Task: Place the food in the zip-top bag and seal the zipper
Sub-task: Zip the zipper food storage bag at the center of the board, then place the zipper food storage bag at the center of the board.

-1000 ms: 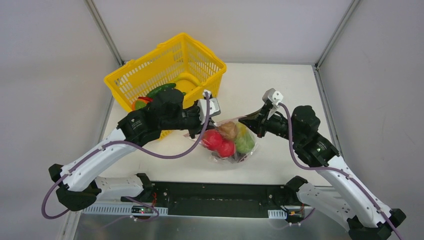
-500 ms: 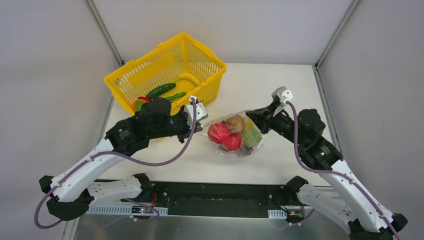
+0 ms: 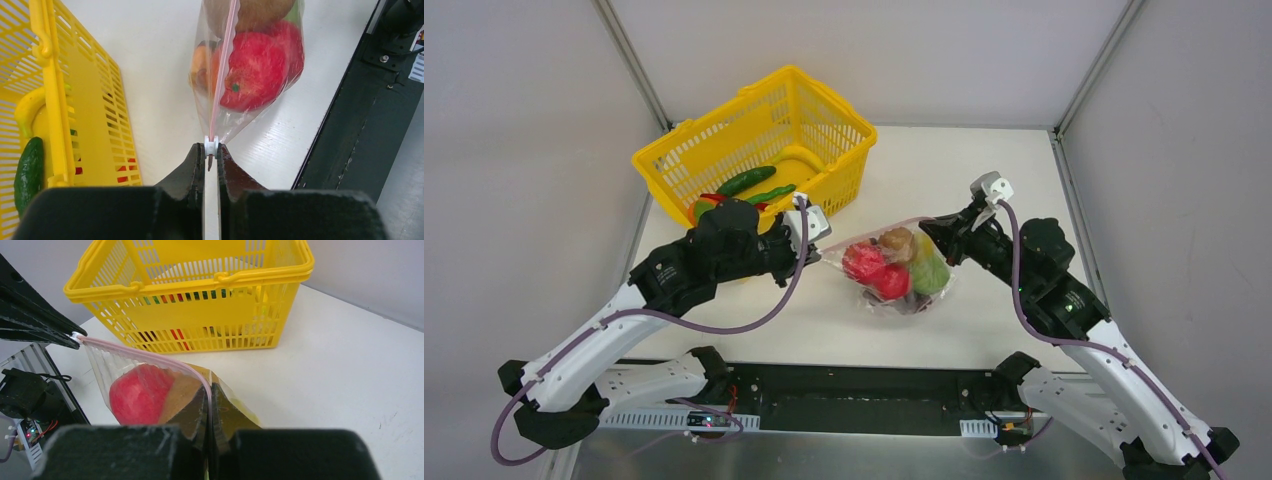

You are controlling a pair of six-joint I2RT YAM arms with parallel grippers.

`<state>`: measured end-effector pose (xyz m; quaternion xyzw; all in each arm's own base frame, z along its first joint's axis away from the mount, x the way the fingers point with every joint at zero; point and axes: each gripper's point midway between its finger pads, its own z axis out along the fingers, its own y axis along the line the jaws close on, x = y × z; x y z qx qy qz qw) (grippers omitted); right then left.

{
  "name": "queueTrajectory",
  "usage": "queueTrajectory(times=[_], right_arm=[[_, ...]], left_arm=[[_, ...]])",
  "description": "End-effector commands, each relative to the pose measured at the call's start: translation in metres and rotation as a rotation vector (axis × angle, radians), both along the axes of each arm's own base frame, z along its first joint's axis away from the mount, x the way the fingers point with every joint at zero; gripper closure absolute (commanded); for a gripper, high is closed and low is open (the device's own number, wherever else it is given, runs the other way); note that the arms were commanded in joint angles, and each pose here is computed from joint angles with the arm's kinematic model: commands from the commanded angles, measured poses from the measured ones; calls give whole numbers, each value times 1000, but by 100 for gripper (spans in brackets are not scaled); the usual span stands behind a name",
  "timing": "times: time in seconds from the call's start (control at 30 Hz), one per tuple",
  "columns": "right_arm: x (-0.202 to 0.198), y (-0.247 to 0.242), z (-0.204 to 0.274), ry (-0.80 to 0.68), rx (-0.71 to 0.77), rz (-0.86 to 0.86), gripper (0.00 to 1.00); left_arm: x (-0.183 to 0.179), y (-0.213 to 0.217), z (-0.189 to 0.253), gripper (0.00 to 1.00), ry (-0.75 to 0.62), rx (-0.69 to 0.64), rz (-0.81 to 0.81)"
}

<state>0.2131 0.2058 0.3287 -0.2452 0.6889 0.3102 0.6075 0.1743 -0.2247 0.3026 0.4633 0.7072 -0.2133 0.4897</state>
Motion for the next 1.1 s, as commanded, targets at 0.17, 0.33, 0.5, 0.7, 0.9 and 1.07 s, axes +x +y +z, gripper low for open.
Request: queueTrajectory(times=[0.17, 0.33, 0.5, 0.7, 0.9, 1.07], right_arm=[[22, -11, 48, -114, 85, -115, 100], [54, -27, 59, -136, -4, -266, 100], [86, -35, 77, -155, -86, -333, 100], [79, -13, 66, -169, -180, -163, 100], [-2, 43, -21, 78, -253, 332, 96], [-71, 61, -61, 204, -375, 609, 34]], left_arm=[[20, -2, 13, 25, -12, -124, 129], [25, 7, 18, 1, -33, -175, 202], [27, 19, 22, 1, -56, -208, 261], [32, 34, 26, 1, -80, -258, 350], [41, 49, 27, 1, -92, -318, 462], [46, 53, 28, 1, -80, -342, 511]])
